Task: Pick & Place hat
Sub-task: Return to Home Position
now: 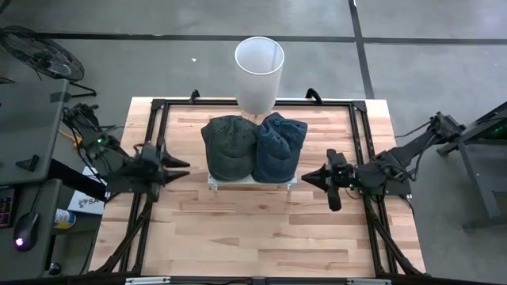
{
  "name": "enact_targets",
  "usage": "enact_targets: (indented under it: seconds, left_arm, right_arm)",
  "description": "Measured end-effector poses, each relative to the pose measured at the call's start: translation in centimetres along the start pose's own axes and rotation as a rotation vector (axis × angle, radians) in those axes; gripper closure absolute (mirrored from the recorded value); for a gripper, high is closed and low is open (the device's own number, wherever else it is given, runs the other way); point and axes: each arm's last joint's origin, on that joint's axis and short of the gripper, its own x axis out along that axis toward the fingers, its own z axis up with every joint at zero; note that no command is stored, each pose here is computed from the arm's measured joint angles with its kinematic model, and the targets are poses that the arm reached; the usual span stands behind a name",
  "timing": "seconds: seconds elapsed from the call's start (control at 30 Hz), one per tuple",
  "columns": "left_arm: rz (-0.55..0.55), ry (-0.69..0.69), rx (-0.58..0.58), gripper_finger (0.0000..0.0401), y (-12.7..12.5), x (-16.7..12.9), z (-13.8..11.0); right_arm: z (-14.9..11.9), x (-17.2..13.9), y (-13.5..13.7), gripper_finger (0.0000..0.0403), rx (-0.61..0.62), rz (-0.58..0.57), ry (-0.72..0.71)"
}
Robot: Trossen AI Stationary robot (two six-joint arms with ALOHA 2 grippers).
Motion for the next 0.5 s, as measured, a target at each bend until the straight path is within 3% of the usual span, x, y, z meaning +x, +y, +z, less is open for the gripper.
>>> enact_targets:
  seconds: [0.13, 0.5]
  left_arm:
    - [-0.036, -0.032, -0.042, 0.0295, 1.1, -0.6, -1.4]
    - [-0.172, -0.218, -0.245, 0.0295, 2.5, 0.8, -9.4]
  right_arm:
    - [-2.3, 0.4, -1.2, 0.0402, 0.057, 0.04, -0.078]
    - [-6.5, 1.3, -4.4, 0.0402, 0.137, 0.057, -0.221]
